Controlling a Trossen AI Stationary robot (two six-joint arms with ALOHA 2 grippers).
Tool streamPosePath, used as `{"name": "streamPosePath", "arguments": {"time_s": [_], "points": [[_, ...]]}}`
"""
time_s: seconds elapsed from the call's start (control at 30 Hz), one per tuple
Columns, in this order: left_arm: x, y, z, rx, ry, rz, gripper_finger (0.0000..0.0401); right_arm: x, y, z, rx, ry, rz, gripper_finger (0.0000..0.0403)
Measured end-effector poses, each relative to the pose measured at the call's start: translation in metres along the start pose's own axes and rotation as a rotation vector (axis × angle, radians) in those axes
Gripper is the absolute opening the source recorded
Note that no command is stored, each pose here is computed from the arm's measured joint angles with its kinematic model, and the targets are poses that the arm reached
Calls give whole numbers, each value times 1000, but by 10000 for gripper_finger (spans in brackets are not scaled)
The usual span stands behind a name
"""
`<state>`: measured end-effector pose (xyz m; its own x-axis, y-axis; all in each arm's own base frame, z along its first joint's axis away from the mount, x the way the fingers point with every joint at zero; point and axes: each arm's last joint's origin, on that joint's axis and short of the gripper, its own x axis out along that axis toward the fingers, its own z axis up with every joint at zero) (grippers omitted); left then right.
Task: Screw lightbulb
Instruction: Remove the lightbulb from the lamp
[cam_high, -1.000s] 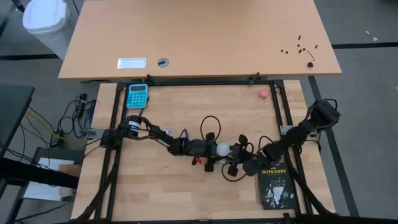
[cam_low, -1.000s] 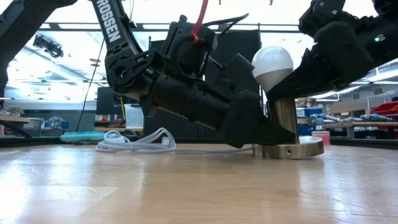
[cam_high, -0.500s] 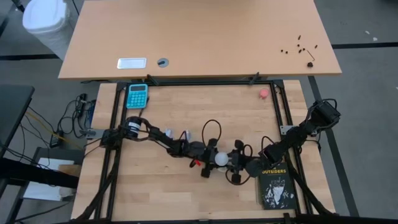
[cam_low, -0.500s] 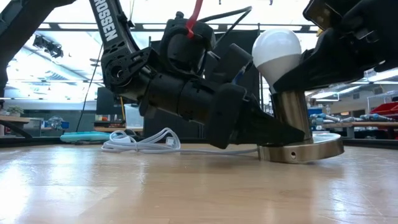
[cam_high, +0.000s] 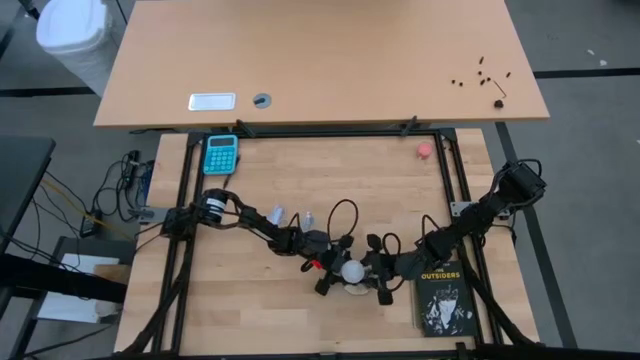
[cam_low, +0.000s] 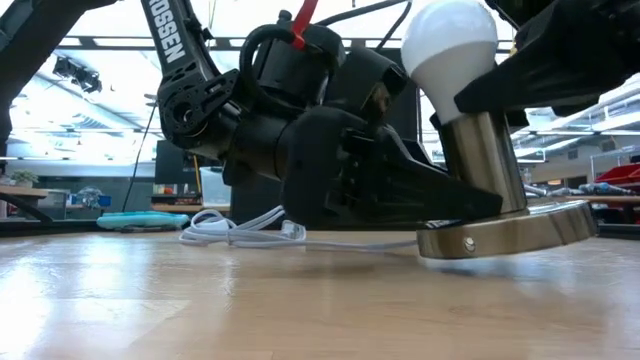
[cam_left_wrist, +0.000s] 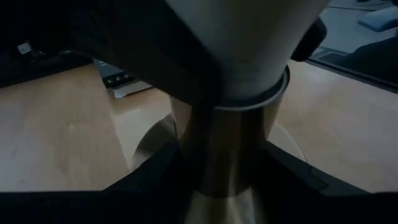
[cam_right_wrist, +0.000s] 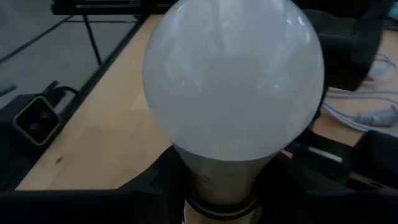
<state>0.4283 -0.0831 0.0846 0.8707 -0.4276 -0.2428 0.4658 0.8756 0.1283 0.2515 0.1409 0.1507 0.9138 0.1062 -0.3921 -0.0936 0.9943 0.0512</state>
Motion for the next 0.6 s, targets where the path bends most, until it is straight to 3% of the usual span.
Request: {"name": "streamPosePath", "arguments": {"time_s": [0.27, 0.6], "points": [[0, 0, 0, -1, -1, -4, 193, 2, -3, 1, -44, 2, 11, 162], [-4, 9, -6, -66, 48, 28, 193, -4, -13, 3, 73, 37, -109, 210]]}}
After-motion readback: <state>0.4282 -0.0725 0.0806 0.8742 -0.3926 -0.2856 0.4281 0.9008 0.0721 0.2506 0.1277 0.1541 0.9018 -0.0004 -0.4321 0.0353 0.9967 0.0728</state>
